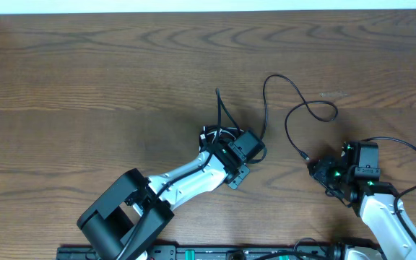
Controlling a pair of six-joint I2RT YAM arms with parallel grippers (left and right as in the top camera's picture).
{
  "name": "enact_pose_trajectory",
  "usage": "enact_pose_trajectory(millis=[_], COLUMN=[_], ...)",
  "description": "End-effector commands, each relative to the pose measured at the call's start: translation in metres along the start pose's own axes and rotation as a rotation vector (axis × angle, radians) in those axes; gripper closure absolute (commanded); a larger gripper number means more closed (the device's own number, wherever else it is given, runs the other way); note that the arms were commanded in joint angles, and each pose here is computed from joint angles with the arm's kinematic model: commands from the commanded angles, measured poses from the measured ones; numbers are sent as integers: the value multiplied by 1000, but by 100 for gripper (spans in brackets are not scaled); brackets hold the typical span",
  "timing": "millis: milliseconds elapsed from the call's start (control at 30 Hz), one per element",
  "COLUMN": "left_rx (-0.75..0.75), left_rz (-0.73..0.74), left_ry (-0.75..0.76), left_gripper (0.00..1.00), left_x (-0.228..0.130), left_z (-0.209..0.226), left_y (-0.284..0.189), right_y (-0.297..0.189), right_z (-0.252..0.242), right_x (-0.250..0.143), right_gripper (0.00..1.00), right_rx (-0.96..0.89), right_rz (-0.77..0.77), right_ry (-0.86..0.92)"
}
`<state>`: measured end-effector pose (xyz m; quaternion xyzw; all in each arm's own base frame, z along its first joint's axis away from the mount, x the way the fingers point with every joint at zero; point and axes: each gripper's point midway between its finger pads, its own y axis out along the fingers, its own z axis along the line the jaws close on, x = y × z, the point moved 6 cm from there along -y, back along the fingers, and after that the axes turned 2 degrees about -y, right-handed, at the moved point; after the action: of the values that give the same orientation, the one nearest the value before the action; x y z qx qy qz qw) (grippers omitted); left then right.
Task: Untangle cables
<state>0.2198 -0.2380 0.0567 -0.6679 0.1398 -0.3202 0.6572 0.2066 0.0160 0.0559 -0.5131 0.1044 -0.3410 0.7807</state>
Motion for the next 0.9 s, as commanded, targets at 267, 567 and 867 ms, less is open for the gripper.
enact_pose_trajectory(millis=[267, 567, 867], left_rx=[-114, -503, -1093], left_rz=[7, -10, -203], left_ry=[34, -42, -157], left_gripper=[93, 92, 92], left_x=[25, 58, 89], left_z=[0, 4, 33], left_y=[-43, -97, -151], right_y=[0, -7, -42], right_z=[9, 42, 93], right_x=[-7, -7, -14], right_gripper=[78, 75, 74], right_rx=[93, 354, 848], right_rz=[55, 89, 150], right_ry=[-77, -188, -456])
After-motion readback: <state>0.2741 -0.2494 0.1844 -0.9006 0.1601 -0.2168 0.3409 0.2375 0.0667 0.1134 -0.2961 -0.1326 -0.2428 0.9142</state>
